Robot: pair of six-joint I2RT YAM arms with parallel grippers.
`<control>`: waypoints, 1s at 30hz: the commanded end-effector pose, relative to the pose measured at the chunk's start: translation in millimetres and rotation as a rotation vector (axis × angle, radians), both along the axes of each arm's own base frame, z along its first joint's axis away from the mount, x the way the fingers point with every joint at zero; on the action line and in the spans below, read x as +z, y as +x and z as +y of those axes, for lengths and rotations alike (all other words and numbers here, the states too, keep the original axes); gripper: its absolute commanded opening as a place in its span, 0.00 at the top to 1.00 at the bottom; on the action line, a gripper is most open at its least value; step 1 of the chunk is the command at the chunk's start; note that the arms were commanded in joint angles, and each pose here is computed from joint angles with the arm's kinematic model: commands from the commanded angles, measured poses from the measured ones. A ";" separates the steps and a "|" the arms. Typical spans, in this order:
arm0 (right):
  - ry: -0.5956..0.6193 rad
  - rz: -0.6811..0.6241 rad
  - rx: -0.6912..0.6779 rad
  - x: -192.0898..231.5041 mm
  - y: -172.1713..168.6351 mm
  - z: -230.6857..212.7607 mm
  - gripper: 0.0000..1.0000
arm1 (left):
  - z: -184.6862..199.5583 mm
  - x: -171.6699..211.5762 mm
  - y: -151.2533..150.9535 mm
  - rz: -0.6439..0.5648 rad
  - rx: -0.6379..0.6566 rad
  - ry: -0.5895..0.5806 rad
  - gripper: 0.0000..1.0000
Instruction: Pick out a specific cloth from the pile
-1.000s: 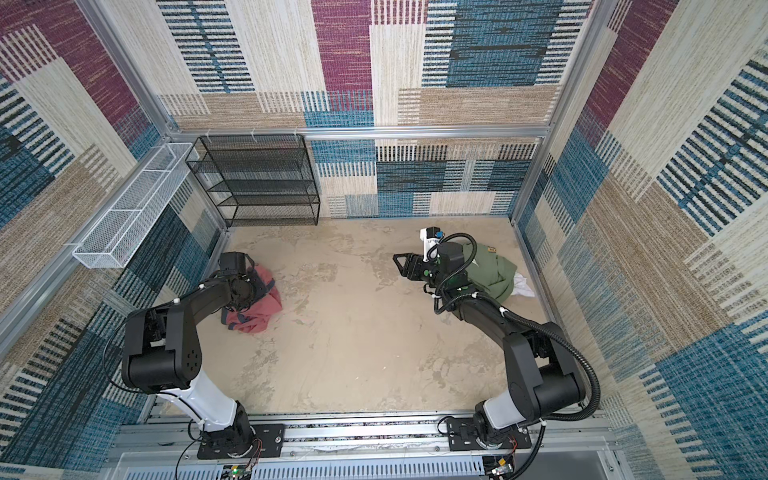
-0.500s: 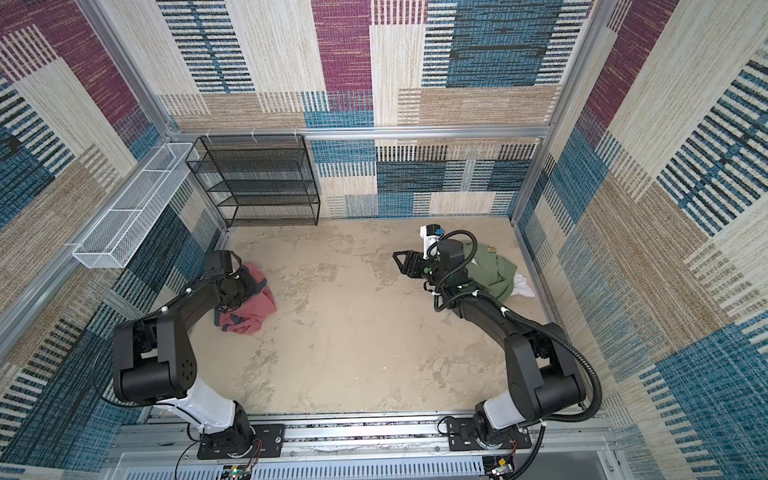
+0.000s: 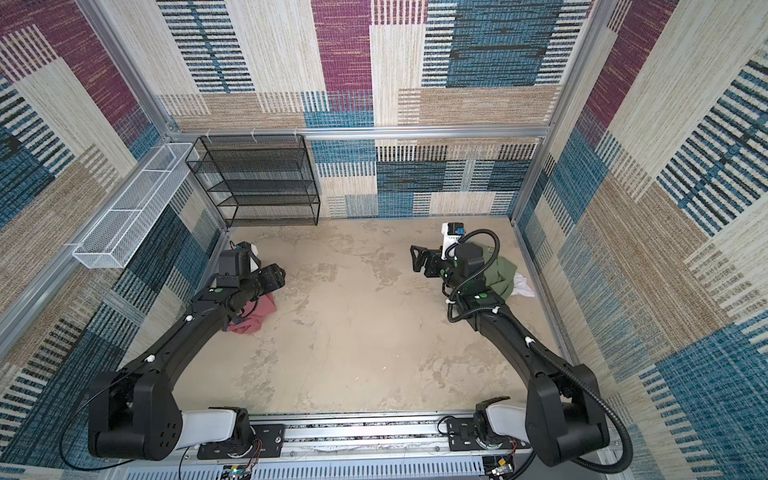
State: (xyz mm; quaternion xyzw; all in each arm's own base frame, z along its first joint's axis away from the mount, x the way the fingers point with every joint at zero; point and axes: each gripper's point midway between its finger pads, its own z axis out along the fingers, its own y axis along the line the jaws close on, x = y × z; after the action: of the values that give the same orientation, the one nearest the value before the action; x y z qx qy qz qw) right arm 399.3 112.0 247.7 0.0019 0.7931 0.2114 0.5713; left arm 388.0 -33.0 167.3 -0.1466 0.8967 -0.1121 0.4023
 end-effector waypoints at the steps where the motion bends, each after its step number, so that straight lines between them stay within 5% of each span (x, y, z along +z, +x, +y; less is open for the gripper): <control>1: -0.100 -0.089 -0.173 5.9 -2.3 -44.0 0.00 | 8.7 5.9 0.2 -0.034 -0.002 0.088 0.31; 7: -0.225 -0.133 -0.481 -23.8 -23.7 -119.9 0.00 | 41.4 -6.6 -5.4 -0.028 0.094 0.269 0.30; 11: -0.256 -0.198 -0.572 -44.9 -46.3 -140.2 0.00 | 54.3 -20.4 -8.5 -0.038 0.103 0.375 0.29; 22: -0.262 -0.283 -0.549 -78.5 -58.8 -137.8 0.00 | 57.9 -49.9 -5.1 -0.239 0.065 0.507 0.29; 30: -0.294 -0.312 -0.552 -74.5 -48.2 -137.9 0.00 | 53.3 -43.9 -3.5 -0.384 0.058 0.495 0.28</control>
State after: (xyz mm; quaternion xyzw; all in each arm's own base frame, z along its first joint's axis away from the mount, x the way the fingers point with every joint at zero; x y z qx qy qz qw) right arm 348.7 -25.0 151.7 0.1024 0.7188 -0.0661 0.6844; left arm 372.2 25.2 95.2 -0.0589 0.8376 0.1041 0.5330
